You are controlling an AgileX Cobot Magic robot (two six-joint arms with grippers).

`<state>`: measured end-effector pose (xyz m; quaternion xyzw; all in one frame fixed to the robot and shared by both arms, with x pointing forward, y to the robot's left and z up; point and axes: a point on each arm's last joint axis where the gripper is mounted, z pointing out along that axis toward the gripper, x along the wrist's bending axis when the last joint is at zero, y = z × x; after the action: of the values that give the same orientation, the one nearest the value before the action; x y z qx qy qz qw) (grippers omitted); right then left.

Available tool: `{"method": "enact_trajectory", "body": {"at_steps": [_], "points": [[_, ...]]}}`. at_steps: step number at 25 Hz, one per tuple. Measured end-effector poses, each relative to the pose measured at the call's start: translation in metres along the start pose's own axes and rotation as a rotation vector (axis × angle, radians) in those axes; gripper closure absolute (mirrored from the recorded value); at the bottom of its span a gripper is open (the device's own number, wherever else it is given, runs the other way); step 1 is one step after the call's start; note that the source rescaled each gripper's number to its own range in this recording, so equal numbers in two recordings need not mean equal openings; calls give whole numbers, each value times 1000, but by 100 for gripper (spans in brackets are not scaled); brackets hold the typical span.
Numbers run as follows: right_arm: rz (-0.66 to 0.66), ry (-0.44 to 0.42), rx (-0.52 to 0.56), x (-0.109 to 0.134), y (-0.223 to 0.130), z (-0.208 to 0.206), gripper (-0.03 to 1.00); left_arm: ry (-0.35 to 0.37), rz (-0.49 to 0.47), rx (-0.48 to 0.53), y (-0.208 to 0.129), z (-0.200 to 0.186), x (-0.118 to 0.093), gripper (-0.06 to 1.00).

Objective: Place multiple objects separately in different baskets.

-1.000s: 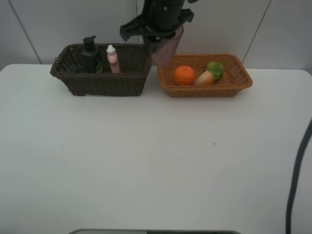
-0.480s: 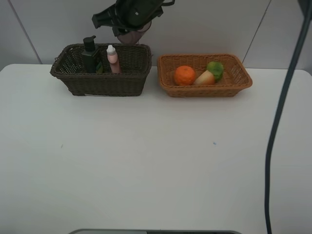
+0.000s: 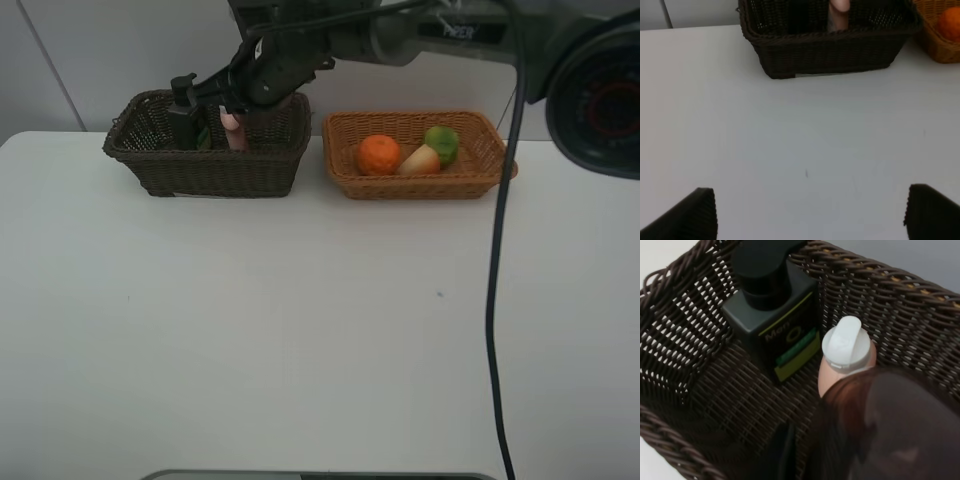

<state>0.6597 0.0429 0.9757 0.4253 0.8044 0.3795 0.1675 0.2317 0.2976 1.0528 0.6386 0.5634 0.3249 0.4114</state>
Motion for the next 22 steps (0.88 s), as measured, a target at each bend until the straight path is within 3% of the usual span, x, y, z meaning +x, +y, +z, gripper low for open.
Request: {"method": "enact_trajectory", "body": {"at_steps": [2, 4, 8, 10, 15, 19, 22], "points": [[0, 0, 3, 0, -1, 2, 91, 0, 0, 0, 0, 0, 0, 0], [0, 0, 0, 0, -1, 2, 78, 0, 0, 0, 0, 0, 0, 0], [3, -2, -10, -2, 0, 2, 41, 0, 0, 0, 0, 0, 0, 0], [3, -3, -12, -3, 0, 2, 28, 0, 0, 0, 0, 0, 0, 0], [3, -3, -11, -3, 2, -2, 17, 0, 0, 0, 0, 0, 0, 0], [5, -5, -4, -2, 14, -22, 17, 0, 0, 0, 0, 0, 0, 0], [19, -26, 63, -12, 20, -44, 16, 0, 0, 0, 0, 0, 0, 0]]}}
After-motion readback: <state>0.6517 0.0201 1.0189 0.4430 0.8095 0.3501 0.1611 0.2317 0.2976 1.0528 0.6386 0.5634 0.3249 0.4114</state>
